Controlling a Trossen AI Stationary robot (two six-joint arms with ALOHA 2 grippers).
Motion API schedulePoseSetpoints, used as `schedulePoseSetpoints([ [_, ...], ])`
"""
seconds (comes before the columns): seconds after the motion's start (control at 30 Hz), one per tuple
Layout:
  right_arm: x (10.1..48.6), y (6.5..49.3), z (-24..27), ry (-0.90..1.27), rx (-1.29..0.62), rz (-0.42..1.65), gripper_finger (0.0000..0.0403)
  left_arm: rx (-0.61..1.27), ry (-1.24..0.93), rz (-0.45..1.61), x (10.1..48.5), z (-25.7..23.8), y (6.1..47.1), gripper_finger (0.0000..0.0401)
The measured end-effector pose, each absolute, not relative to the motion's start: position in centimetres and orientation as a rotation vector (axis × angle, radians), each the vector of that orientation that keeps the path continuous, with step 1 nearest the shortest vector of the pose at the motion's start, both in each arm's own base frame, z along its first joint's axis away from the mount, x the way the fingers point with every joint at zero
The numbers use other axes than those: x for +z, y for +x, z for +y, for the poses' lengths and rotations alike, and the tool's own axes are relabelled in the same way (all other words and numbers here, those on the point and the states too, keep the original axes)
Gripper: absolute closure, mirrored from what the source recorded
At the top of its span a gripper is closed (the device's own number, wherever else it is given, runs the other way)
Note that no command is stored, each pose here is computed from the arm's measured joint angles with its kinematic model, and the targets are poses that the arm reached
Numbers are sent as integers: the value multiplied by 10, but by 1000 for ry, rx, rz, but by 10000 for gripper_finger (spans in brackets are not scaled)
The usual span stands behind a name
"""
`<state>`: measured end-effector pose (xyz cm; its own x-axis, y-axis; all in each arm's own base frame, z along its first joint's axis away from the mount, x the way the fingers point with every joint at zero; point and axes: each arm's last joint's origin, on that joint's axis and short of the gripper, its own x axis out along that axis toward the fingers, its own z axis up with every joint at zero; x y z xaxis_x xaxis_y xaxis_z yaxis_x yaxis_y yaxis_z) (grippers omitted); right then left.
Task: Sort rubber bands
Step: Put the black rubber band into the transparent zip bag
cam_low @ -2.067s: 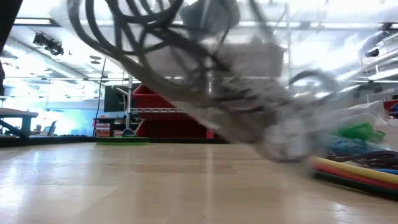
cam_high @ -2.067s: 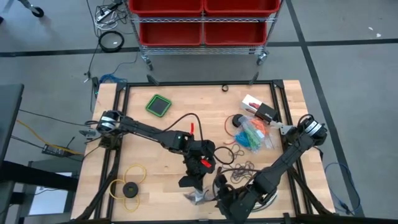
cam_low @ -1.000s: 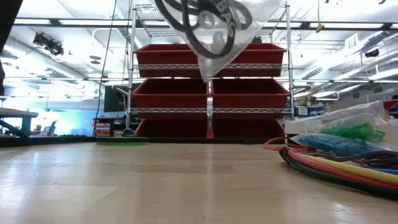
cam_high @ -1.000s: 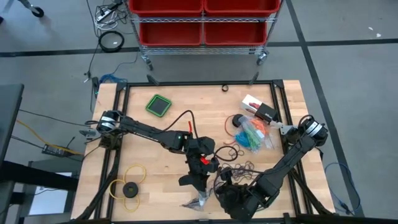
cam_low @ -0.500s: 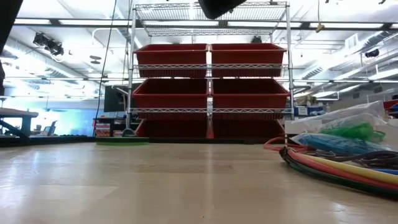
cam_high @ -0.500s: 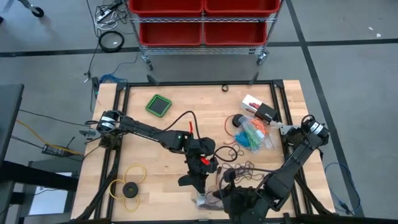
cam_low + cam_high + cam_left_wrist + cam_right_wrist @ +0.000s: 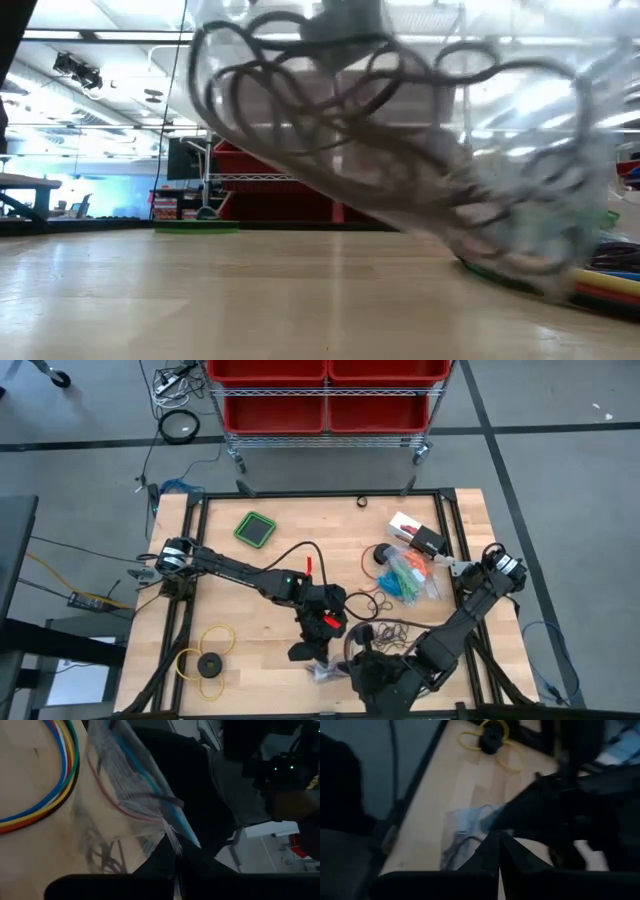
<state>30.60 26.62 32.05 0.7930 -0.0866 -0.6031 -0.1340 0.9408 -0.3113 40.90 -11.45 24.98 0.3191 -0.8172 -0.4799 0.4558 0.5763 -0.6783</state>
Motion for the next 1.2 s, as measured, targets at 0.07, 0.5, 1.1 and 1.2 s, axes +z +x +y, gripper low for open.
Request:
schedulePoseSetpoints([
  [0.07,320,307,267,-327,70,672,403,-870,-462,895,250,-114,410,392],
  [0.5,311,273,300,-277,234,739,341,-861,-457,818,256,-115,415,392],
  [1.1,296,258,302,-402,257,809,287,-1008,-554,787,265,-119,417,392],
  [1.2,295,261,299,-432,259,817,277,-1029,-569,775,268,-120,418,392],
])
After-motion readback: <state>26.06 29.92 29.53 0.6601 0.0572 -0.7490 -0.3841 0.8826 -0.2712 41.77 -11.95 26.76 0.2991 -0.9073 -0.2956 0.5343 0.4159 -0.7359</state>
